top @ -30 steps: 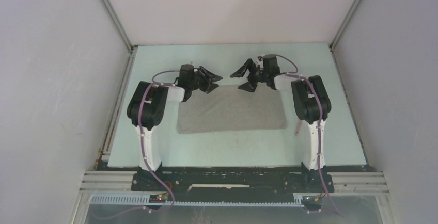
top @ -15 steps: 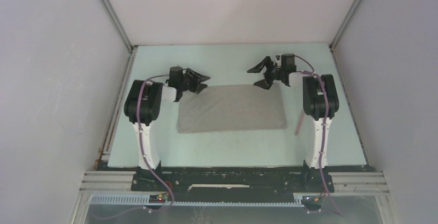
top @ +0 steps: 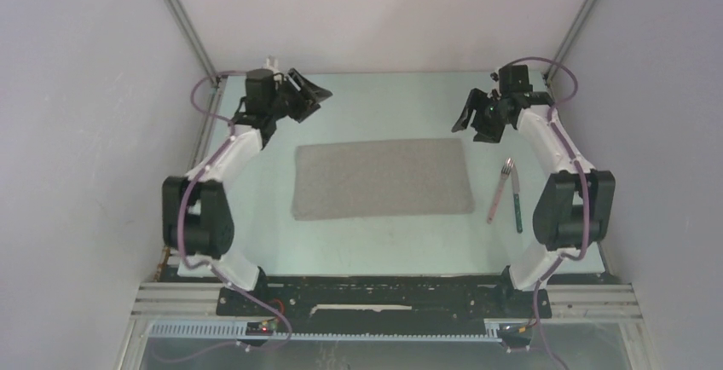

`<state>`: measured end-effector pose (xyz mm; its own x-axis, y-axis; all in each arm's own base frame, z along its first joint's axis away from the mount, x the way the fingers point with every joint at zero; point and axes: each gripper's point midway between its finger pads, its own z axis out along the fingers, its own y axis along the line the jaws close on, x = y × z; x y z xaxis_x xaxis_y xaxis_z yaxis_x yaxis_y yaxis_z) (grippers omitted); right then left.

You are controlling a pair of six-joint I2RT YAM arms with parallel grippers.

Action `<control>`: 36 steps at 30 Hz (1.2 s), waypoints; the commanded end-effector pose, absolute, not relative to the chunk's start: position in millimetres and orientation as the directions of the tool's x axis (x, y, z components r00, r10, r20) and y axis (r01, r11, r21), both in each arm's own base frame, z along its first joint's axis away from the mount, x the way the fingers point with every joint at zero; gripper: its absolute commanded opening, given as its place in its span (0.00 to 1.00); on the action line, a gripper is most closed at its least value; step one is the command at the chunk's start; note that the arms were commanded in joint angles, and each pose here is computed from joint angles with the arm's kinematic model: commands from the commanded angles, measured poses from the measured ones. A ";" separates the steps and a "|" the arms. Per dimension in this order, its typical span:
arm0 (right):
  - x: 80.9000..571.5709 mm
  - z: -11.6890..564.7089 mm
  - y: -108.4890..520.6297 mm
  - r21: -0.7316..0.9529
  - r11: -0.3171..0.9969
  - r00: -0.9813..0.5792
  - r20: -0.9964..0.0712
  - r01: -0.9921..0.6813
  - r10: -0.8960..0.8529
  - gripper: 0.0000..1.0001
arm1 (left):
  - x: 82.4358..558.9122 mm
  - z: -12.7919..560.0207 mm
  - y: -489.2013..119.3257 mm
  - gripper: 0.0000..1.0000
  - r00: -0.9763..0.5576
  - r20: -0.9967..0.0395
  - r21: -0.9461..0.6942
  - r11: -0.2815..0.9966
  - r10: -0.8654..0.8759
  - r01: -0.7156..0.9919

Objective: Fold the napkin into a case and place the utensils inside
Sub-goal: Smooth out the rectangle-folded napkin at the center of the board, then pick up the rectangle-folded napkin from the center of the board.

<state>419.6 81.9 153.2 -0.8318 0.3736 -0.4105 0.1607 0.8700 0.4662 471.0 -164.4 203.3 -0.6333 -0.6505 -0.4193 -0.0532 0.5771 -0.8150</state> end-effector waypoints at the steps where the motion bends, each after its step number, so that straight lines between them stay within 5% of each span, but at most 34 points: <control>1: 369.0 118.5 62.3 0.280 0.943 -0.898 -0.344 0.181 0.274 0.73 | 418.8 244.6 -156.9 0.65 -0.649 -0.534 -0.741 0.670 -0.541 0.051; 14: 368.0 69.9 73.9 0.208 0.967 -0.937 -0.284 0.145 0.202 0.75 | 305.0 221.0 -143.8 0.66 -0.734 -0.573 -0.649 0.749 -0.365 0.134; 36: 363.7 12.7 76.1 0.125 0.978 -0.966 -0.178 0.165 0.186 0.73 | 285.5 197.4 -138.7 0.67 -0.755 -0.559 -0.629 0.768 -0.342 0.118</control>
<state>360.4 75.8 19.4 -0.9661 0.1974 -0.1664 0.1723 0.9729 0.1541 282.0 -136.3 181.2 -0.7805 -0.3642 -0.5082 0.0562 0.7687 -0.6371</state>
